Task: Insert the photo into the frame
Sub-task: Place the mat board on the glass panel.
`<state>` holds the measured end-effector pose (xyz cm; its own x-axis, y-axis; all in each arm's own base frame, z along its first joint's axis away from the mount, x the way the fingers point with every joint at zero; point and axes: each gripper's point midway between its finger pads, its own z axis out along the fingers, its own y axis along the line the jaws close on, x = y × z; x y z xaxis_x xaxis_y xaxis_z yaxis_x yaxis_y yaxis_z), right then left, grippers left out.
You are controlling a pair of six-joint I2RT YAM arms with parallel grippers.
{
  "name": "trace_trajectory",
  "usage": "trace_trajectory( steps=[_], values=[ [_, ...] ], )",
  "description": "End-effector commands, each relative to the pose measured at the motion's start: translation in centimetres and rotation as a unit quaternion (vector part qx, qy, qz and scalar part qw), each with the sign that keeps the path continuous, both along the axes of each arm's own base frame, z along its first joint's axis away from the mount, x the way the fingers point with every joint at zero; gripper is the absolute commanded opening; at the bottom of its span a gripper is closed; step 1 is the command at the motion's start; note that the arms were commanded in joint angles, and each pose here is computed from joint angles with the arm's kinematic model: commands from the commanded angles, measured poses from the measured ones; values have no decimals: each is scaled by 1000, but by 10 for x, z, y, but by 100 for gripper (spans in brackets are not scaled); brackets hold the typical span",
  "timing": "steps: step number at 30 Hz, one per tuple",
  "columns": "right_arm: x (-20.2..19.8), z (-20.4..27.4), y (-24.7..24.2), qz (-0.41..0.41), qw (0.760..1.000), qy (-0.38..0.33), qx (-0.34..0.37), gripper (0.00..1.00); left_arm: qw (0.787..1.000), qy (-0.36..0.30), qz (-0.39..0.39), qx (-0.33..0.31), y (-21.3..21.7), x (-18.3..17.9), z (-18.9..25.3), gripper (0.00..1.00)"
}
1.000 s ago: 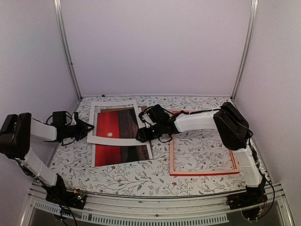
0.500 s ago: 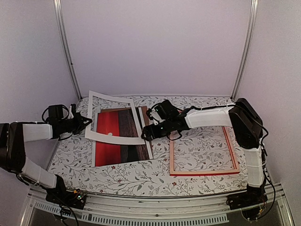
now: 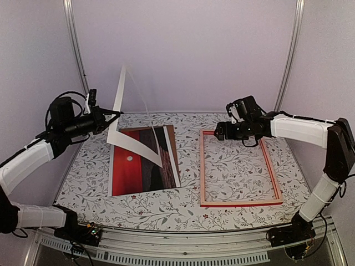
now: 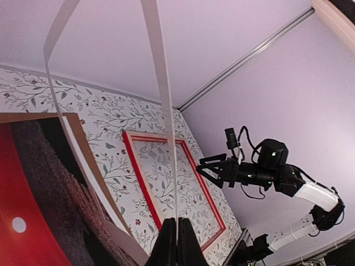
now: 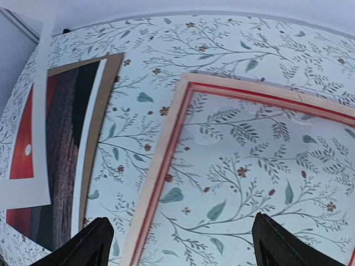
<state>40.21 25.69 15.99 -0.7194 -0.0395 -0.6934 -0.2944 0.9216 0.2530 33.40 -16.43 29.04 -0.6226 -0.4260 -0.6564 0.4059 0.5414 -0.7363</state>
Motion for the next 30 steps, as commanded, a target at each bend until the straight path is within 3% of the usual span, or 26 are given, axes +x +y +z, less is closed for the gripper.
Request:
trace_trajectory(
  steps=[1, 12, 16, 22, 30],
  values=[
    [-2, -4, -62, -61, 997, 11, -48, 91, 999, -26, -38, -23, -39, -15, 41, 0],
    [4, 7, -180, -181, 980, 22, -75, 92, 972, -77, -198, -95, -187, -55, 109, 0],
    [-3, 14, -224, -228, 970, 21, -78, 92, 961, -71, -244, -106, -239, -65, 107, 0],
    [-15, 44, -271, -295, 951, -10, -88, 92, 974, 3, -205, -94, -265, -41, 35, 0],
    [-17, 57, -275, -303, 949, -20, -81, 93, 978, 100, -166, -83, -286, -16, -69, 0]
  ],
)
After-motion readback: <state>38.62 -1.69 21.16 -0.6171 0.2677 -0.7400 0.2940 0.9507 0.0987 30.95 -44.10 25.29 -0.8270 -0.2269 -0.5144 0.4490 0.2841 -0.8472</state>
